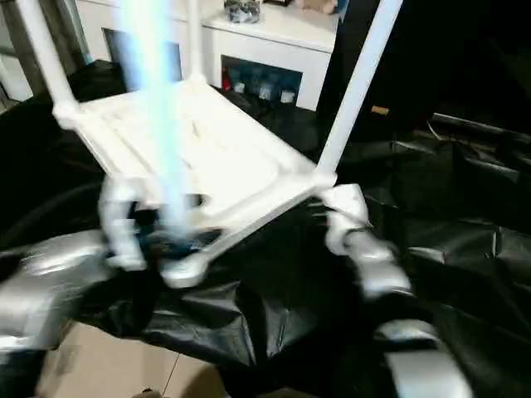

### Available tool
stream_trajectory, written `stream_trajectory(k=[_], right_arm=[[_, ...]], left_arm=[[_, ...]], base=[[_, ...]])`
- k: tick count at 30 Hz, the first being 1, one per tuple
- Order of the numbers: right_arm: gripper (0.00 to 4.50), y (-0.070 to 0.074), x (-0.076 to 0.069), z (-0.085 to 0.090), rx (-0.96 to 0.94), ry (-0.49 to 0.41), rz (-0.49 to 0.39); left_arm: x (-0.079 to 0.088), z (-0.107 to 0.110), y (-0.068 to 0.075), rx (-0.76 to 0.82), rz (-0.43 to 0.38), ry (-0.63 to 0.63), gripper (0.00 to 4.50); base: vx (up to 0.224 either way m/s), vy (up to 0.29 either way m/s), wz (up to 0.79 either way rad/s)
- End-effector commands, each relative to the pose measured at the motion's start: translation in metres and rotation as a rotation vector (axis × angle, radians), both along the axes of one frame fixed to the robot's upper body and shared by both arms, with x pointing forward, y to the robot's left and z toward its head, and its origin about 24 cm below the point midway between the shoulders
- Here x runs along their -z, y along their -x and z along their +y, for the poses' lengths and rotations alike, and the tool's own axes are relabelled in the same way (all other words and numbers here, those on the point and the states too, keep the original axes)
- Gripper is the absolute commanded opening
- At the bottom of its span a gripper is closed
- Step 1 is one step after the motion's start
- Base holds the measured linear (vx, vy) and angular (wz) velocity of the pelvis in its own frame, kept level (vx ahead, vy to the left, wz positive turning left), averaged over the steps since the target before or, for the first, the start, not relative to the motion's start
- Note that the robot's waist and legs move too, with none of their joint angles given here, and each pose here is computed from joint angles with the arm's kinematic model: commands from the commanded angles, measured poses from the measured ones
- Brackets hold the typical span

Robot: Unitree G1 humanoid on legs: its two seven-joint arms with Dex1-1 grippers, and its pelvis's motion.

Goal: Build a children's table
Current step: Rotate table base

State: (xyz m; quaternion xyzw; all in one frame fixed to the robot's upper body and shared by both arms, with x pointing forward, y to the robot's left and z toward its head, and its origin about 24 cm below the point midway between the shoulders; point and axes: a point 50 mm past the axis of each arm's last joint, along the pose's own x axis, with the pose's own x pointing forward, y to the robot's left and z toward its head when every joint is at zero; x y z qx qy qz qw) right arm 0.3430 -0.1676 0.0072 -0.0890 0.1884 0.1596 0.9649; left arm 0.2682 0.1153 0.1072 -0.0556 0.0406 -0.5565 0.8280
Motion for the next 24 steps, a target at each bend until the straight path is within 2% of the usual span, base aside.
stream_trajectory(k=[1,5,6,12,14,18,24], right_arm=[[3.17,-0.005,-0.004,0.004,-0.008,0.016,-0.007],[3.17,-0.006,-0.003,0.014,-0.013,0.007,0.001],[3.17,-0.007,-0.003,0.018,-0.013,-0.006,0.0],[3.17,-0.007,-0.001,0.021,-0.011,-0.014,0.001],[3.17,-0.007,0.0,0.02,0.001,-0.014,0.0],[3.17,-0.006,0.001,0.015,0.027,-0.013,-0.003],[3.17,-0.005,0.0,0.004,0.03,-0.005,-0.008]], left_arm=[[-0.003,-0.02,0.003,0.087,-0.013,0.013,4.48],[-0.001,-0.053,0.007,0.21,-0.02,0.015,4.48],[0.0,-0.068,0.008,0.261,-0.028,0.018,4.48],[0.001,-0.093,0.008,0.308,-0.042,0.012,4.48],[0.005,-0.102,0.003,0.272,-0.065,-0.02,4.48],[0.012,-0.107,-0.011,0.163,-0.12,-0.085,4.48],[0.018,-0.096,-0.025,-0.007,-0.169,-0.129,4.48]], base=[[0.0,0.0,0.0],[0.0,0.0,0.0],[0.0,0.0,0.0],[0.0,0.0,0.0],[0.0,0.0,0.0],[0.0,0.0,0.0],[0.0,0.0,0.0]])
